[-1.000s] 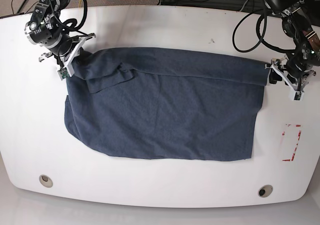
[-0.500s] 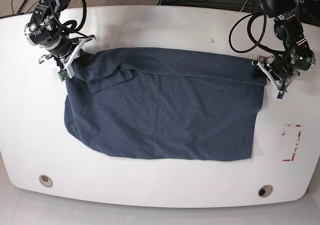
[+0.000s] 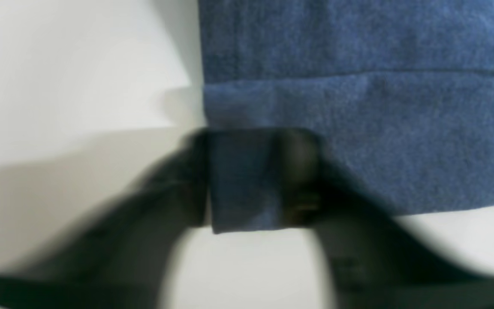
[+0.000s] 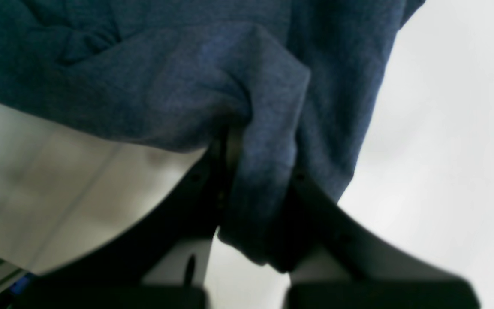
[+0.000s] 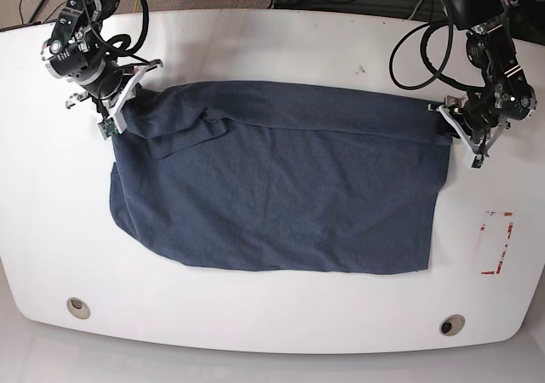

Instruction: Layout the t-shirt on the table in an organized manner, then fold the t-shirt properly

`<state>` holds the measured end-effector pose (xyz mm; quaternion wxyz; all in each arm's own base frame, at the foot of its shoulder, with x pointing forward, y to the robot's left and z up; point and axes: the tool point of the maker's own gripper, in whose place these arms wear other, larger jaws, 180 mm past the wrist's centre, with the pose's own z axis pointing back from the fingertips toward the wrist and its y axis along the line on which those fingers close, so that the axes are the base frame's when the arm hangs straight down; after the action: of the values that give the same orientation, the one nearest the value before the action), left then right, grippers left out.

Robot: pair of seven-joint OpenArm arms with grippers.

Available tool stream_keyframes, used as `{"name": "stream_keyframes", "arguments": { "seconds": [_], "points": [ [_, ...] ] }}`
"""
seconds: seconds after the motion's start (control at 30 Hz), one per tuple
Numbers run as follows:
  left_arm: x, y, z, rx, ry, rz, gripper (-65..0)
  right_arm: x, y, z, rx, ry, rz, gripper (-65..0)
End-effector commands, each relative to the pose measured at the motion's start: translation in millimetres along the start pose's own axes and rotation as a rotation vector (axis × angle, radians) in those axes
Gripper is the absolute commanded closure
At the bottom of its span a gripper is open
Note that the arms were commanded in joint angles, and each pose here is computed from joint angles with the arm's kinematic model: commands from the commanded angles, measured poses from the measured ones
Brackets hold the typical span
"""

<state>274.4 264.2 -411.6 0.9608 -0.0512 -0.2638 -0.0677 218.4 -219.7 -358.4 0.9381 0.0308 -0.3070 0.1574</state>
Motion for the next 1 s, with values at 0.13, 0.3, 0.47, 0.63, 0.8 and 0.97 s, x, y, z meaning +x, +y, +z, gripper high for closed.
{"name": "stream_keyframes", "arguments": {
  "seconds": [0.13,0.3,0.47,0.63,0.8,0.97],
  "points": [
    [24,6,15,0.029,-0.074,-0.035,-2.1,12,-4,5,-0.011,-0.041,0.013,0.0],
    [32,0,31,0.046,-0.111,-0.129,-1.7,12,-4,5,-0.011,-0.043,0.013,0.0],
    [41,-4,53,0.089,-0.14,-0.203,-1.7,12,-4,5,-0.012,-0.042,0.014,0.0],
    [42,-2,72,0.142,-0.131,-0.239,-1.7,10,-6,6,-0.017,-0.039,0.009,0.0],
    [47,10,97,0.217,-0.17,-0.237,-1.7,11,-6,6,-0.018,-0.042,0.01,0.0],
    [71,15,108,0.247,-0.238,-0.237,-1.7,27,-11,6,-0.03,-0.081,0.016,0.0]
  ]
}}
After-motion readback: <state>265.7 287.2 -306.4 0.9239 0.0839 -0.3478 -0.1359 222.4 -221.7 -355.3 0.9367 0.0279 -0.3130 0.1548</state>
